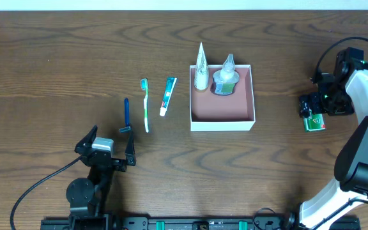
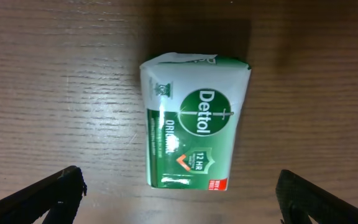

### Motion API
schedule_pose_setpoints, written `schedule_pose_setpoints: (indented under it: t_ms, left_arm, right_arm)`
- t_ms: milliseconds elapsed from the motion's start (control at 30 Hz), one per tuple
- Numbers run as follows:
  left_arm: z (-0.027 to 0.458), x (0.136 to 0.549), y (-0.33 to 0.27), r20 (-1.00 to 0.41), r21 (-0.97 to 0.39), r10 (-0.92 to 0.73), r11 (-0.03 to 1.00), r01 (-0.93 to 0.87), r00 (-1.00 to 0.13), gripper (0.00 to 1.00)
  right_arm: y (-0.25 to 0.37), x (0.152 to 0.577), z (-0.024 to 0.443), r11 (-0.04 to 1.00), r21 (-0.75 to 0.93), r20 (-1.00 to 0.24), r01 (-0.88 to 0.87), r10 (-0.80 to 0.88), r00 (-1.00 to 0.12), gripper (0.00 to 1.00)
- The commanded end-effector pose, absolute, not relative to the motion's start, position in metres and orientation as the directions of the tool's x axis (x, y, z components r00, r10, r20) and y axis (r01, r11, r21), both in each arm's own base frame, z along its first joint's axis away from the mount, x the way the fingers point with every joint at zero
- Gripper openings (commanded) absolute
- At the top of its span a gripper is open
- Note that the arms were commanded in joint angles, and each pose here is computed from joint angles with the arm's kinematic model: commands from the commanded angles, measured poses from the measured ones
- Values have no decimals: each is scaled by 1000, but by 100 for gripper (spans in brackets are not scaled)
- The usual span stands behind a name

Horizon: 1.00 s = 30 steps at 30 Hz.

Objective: Pack container
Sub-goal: 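Lower the right gripper over the Dettol soap bar and grasp it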

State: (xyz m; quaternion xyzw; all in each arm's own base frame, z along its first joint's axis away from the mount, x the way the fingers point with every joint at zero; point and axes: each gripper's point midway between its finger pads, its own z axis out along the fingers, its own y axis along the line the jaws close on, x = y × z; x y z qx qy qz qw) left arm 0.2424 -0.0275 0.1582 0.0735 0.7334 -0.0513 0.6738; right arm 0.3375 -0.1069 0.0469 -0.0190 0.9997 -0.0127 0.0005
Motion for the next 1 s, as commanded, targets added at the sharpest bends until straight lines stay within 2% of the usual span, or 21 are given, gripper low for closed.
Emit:
schedule_pose_setpoints:
  t_ms: [0, 400, 700, 967]
  left_arm:
    - [142, 242, -29, -991, 22, 46, 981, 191, -123, 98]
    - [142, 242, -29, -991, 22, 46, 981, 190, -123, 98]
    - [142, 242, -29, -991, 22, 46, 981, 191, -124, 98]
    - [142, 242, -29, -991, 22, 46, 981, 190, -123, 98]
  right_arm:
    - [-112, 334, 39, 999, -24, 20, -40, -40, -999, 99]
    - [-110, 328, 10, 999, 3, 96, -43, -43, -994, 99]
    - [-111, 332, 8, 999, -1, 85, -42, -42, -996, 99]
    - [-111, 334, 7, 999, -3, 78, -42, -42, -996, 93]
